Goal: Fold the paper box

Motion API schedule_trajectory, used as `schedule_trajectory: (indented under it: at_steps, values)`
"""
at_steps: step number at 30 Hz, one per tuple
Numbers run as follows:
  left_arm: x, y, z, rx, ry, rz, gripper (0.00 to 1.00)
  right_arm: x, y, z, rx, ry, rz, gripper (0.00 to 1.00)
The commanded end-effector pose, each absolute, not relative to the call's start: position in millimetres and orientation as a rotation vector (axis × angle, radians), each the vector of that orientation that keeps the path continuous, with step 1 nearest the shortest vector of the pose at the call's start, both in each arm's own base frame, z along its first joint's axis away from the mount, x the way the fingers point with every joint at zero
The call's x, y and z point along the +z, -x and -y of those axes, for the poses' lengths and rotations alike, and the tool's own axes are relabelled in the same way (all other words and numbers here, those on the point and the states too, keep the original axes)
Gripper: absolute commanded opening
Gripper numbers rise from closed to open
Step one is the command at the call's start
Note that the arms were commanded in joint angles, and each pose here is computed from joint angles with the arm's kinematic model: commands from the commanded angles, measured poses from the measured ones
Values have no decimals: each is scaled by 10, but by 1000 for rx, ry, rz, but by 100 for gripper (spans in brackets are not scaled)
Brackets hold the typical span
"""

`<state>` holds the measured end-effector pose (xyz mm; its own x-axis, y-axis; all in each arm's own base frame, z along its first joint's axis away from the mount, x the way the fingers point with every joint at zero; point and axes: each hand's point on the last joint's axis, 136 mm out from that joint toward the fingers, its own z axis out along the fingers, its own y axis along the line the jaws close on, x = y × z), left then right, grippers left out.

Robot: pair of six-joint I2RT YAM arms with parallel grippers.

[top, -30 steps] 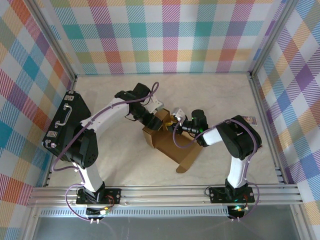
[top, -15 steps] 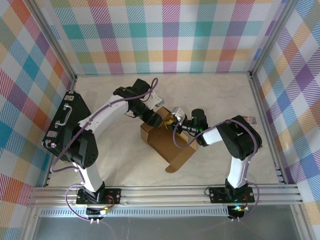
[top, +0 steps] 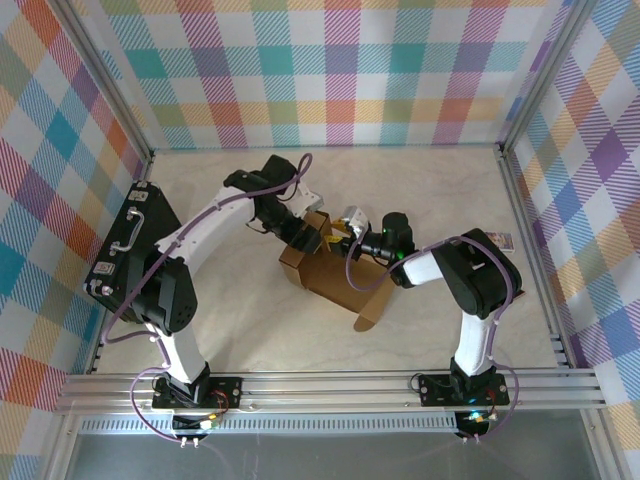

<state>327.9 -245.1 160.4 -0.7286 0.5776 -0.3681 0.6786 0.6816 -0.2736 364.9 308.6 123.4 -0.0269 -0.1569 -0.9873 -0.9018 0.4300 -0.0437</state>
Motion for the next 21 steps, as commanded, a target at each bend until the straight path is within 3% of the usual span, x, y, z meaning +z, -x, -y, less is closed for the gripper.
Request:
schedule_trajectory:
  at_steps: [1,15,21]
  values:
    - [1537,-3301,2313,-478,-973,-2719,76,1325,-3682,-3146,804,980,-1469,45]
    - [1601,-3320,2295,-332,-1024,-2714,76,1252,-3808,-3214,779,1031,-1521,47]
    - [1483,-3342,2256,-243,-1020,-2739,70,1252,-3798,-3242,792,1056,-1521,47]
